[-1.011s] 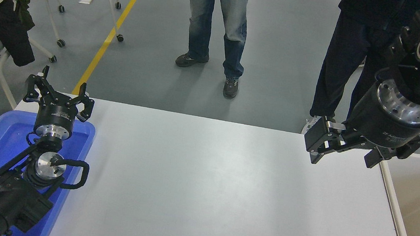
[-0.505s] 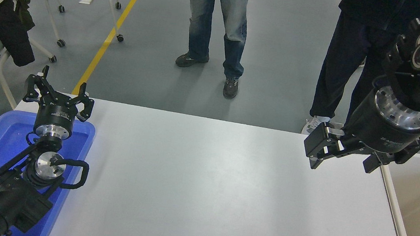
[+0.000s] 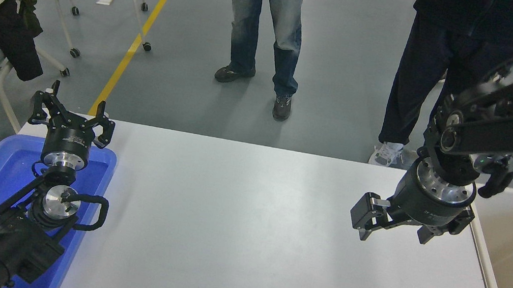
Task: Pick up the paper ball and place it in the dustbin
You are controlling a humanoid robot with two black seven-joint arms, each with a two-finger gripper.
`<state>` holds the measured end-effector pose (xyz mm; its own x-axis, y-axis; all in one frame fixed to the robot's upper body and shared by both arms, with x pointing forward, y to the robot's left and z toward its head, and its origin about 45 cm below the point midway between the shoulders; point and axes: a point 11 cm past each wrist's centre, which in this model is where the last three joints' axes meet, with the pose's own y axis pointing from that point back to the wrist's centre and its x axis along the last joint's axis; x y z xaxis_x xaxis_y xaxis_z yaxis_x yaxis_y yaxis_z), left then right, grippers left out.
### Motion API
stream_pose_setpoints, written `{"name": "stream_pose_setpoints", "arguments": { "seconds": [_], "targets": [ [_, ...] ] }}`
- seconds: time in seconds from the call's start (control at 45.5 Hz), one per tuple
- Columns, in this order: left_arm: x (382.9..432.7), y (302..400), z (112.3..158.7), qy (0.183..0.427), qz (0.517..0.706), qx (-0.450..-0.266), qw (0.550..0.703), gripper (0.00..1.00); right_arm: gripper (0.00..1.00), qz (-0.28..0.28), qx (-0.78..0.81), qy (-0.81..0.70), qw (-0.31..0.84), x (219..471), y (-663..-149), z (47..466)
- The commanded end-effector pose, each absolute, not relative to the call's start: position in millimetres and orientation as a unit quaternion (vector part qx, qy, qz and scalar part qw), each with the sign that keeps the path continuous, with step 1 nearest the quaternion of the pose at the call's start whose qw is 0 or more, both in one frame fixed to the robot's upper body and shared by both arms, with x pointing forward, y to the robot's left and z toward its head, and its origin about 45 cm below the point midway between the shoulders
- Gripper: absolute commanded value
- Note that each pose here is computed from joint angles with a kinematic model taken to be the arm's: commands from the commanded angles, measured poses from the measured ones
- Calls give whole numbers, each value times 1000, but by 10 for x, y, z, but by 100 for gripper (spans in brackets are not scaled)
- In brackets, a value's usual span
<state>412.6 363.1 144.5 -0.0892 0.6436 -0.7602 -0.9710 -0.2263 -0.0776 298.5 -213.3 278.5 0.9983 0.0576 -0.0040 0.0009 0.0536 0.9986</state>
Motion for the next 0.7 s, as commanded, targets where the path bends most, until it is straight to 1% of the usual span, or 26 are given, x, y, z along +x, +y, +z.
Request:
{"name": "stream_pose_setpoints", "arguments": {
  "seconds": [0.0, 0.044, 0.088, 0.132, 0.154, 0.242, 0.286, 0.33, 0.352, 0.396, 0.462, 0.527, 0.549, 0.593, 0.615, 0.681],
  "targets": [
    [4129, 3630, 1449, 233, 700, -351, 577, 99, 100, 10, 694, 33, 719, 2774, -2085, 2244],
    [4124, 3632, 1442, 234, 700, -350, 576, 99, 100, 8, 696, 34, 717, 2734, -2077, 2160],
    [4132, 3624, 1456, 233, 699, -352, 577, 99, 100, 2, 696, 38, 717, 2682, -2077, 2072],
    [4129, 3629, 1448, 234, 700, -350, 577, 99, 100, -1, 697, 38, 716, 2635, -2082, 1985],
    [4132, 3624, 1456, 233, 699, -352, 577, 99, 100, -1, 698, 38, 715, 2614, -2071, 1939],
    [4124, 3632, 1442, 234, 700, -350, 576, 99, 100, 6, 705, 30, 709, 2531, -2024, 1746],
    [4129, 3630, 1449, 233, 700, -351, 577, 99, 100, 10, 705, 32, 709, 2481, -2021, 1658],
    [4124, 3632, 1442, 234, 700, -350, 576, 99, 100, 11, 706, 32, 708, 2446, -2016, 1599],
    [4132, 3624, 1456, 233, 699, -352, 577, 99, 100, 11, 707, 32, 707, 2433, -2008, 1578],
    [4124, 3632, 1442, 234, 700, -350, 576, 99, 100, 7, 712, 34, 702, 2389, -1970, 1534],
    [4129, 3630, 1449, 233, 700, -351, 577, 99, 100, 3, 717, 35, 696, 2324, -1933, 1457],
    [4124, 3632, 1442, 234, 700, -350, 576, 99, 100, 6, 718, 30, 696, 2294, -1929, 1392],
    [4129, 3630, 1449, 233, 700, -351, 577, 99, 100, 6, 718, 30, 695, 2276, -1919, 1370],
    [4124, 3632, 1442, 234, 700, -350, 576, 99, 100, 9, 718, 29, 695, 2263, -1912, 1339],
    [4129, 3630, 1449, 233, 700, -351, 577, 99, 100, 9, 718, 29, 695, 2253, -1912, 1327],
    [4129, 3630, 1449, 233, 700, -351, 577, 99, 100, 8, 718, 29, 695, 2218, -1909, 1278]
  ]
}}
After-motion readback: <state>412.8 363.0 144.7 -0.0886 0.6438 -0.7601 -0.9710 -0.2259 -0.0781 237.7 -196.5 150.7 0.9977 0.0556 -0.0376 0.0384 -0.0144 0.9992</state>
